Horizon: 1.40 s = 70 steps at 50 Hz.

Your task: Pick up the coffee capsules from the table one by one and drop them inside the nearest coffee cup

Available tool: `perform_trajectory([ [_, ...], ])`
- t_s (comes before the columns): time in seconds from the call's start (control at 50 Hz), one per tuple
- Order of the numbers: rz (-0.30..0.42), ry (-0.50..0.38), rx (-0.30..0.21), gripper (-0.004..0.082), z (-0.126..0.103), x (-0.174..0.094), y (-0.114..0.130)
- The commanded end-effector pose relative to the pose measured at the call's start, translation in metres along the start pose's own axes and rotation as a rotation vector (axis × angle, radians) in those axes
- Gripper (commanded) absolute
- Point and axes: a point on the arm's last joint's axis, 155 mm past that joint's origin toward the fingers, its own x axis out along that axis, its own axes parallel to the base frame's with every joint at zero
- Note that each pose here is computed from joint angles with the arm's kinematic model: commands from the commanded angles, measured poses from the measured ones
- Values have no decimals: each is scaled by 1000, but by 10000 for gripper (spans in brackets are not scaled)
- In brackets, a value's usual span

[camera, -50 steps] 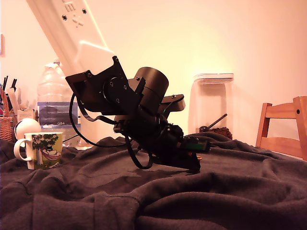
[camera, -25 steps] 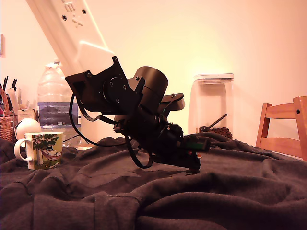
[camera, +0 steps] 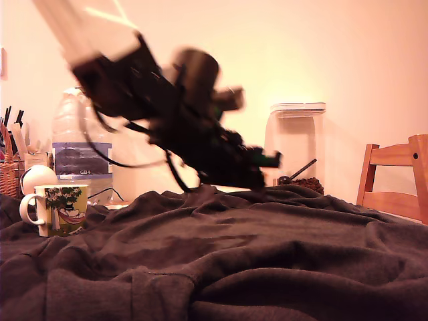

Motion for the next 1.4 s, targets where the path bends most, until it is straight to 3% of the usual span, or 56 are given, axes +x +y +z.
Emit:
perform_trajectory([
  [0.0,20,3,5,76,-8,-9,9],
  [0.64,208,-76,-74,76,2,-98,84],
  [1.38,428,75,-173,76,-24,-190,154],
])
